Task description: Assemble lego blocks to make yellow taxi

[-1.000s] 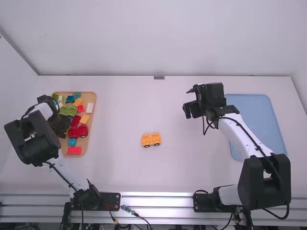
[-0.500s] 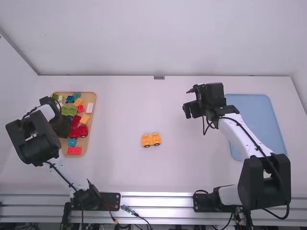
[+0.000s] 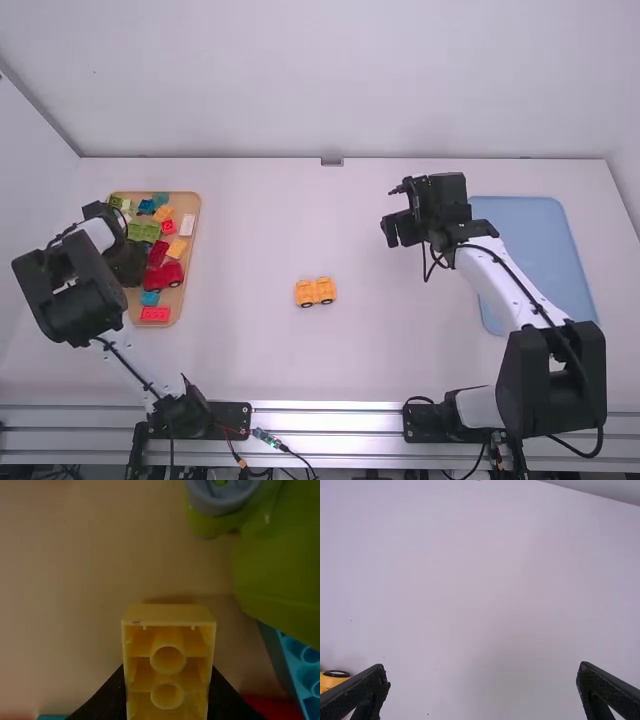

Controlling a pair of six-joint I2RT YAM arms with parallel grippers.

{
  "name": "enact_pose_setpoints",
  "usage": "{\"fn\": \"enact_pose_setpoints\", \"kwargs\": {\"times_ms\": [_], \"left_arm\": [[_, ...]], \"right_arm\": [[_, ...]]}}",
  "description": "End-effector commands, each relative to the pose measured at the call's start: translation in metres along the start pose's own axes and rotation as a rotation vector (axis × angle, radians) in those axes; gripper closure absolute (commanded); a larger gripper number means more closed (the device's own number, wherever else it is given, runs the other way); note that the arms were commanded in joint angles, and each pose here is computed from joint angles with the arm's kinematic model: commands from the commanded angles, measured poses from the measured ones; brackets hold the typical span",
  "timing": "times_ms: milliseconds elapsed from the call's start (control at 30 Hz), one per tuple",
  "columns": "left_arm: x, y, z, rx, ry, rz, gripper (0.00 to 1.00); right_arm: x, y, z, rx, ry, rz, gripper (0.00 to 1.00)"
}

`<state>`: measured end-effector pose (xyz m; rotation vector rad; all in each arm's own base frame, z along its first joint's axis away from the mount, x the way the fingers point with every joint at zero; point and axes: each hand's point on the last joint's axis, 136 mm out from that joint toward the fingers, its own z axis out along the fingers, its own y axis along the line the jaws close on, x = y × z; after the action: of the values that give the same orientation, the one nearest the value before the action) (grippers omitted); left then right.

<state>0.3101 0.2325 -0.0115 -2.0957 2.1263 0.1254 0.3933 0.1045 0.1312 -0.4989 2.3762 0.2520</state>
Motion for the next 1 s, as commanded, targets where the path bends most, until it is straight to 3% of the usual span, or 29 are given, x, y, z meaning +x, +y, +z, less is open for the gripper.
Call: {"fn": "enact_pose_setpoints", "kwargs": {"times_ms": [0, 167, 267, 300, 667, 967], "left_arm": [[0.010, 0.010, 0.007, -0.041, 0.025, 0.004, 0.71], [0.009, 0.012, 0.007, -0.052, 0.019, 0.007, 0.75], [0.006, 0.008, 0.007, -0.035, 0.008, 0.050, 0.92], [0.006, 0.007, 0.007, -0.031, 0.006, 0.059, 0.94], [0.002, 0.002, 0.000, -0.019, 0.001, 0.061, 0.98], [-0.010, -0.007, -0.039, -0.051, 0.024, 0.066, 0.98]], "right_arm": [[-0.012, 0.001, -0.009, 0.005, -0.035, -0.011, 0.01], [-0.012, 0.001, -0.009, 0.005, -0.035, -0.011, 0.01], [-0.012, 0.001, -0.009, 0.005, -0.035, -0.011, 0.01], [-0.012, 0.001, -0.009, 0.005, -0.035, -0.010, 0.01], [-0.012, 0.001, -0.009, 0.005, -0.036, -0.011, 0.01], [-0.013, 0.001, -0.009, 0.005, -0.037, -0.011, 0.01]]}}
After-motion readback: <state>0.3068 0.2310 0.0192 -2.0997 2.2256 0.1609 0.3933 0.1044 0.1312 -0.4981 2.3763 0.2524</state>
